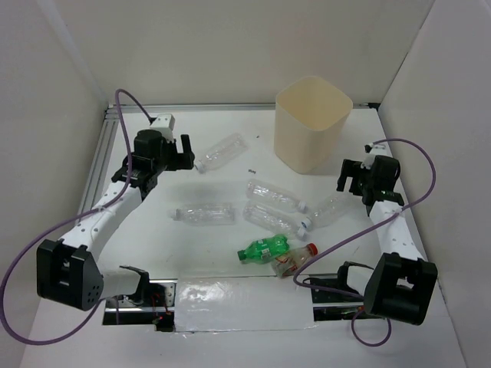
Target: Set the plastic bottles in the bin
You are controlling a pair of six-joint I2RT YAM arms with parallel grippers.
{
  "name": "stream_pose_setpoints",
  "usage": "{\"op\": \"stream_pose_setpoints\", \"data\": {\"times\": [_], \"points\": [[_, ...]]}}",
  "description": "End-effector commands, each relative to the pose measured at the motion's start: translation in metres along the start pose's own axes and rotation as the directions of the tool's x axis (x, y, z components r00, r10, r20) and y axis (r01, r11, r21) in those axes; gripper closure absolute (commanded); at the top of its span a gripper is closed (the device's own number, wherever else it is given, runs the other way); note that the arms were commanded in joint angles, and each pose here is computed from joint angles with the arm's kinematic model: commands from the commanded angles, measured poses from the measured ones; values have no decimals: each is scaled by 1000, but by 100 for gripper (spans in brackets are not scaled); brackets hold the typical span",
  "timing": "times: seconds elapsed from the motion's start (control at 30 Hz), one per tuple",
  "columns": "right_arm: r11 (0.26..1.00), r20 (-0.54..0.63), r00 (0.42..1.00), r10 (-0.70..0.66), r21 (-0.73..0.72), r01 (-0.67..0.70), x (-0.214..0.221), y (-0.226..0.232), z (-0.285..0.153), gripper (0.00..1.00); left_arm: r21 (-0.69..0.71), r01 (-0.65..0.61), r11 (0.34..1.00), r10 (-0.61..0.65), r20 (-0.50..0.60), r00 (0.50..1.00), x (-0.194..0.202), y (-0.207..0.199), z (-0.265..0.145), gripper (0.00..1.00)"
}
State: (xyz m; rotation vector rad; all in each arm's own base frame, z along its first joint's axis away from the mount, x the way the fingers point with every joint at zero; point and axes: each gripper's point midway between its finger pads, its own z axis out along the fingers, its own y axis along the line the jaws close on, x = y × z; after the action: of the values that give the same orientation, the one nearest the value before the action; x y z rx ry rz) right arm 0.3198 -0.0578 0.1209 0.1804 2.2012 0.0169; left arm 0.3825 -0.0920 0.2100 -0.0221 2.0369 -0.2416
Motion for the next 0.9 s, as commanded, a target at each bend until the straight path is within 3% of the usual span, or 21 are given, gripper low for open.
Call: {"op": "stream_pose_setpoints", "data": {"times": [0.0,0.13,0.17,0.2,0.23,0.27,0.33,0.37,0.43,0.47,0.5,0.6,0.7,0.87], "points": [[1000,43,999,14,-11,-13,-15,0,-7,0,107,-75,991,76,-3,997,-10,-21,6,0],[968,26,986,-167,-184,169,-7,20,-13,0,171,-174,970,181,-29,983,-10,-32,29,0],[948,14,979,-201,-251,198,1,30,-14,13,171,-203,964,212,-38,977,-9,-31,38,2],[947,14,979,-202,-251,199,1,30,-14,13,171,-203,964,212,-38,976,-9,-31,38,2],[931,22,975,-222,-293,219,3,36,-13,55,187,-234,954,242,-20,970,-17,-35,42,6],[927,4,976,-217,-311,208,8,38,-13,69,198,-250,948,263,-42,964,-10,-38,52,8],[912,21,971,-240,-337,233,7,42,-14,77,221,-302,927,319,-43,947,-9,-43,61,16],[905,30,968,-248,-349,243,7,44,-17,59,214,-318,924,336,-54,940,-11,-42,73,25],[871,57,958,-282,-404,280,8,53,-22,29,213,-358,909,375,-45,926,-22,-47,85,34],[857,54,955,-291,-430,285,14,57,-23,17,213,-358,909,376,-47,925,-23,-48,92,37],[844,56,953,-298,-451,290,17,60,-25,0,209,-364,908,387,-80,919,-12,-45,107,34],[820,81,948,-309,-482,309,16,66,-27,0,223,-388,894,416,-95,904,-13,-50,126,7],[817,85,944,-318,-481,318,14,65,-26,0,273,-420,866,465,-128,876,4,-63,147,0],[794,97,933,-347,-500,347,17,68,-30,0,301,-411,860,480,-206,853,45,-65,186,0]]}}
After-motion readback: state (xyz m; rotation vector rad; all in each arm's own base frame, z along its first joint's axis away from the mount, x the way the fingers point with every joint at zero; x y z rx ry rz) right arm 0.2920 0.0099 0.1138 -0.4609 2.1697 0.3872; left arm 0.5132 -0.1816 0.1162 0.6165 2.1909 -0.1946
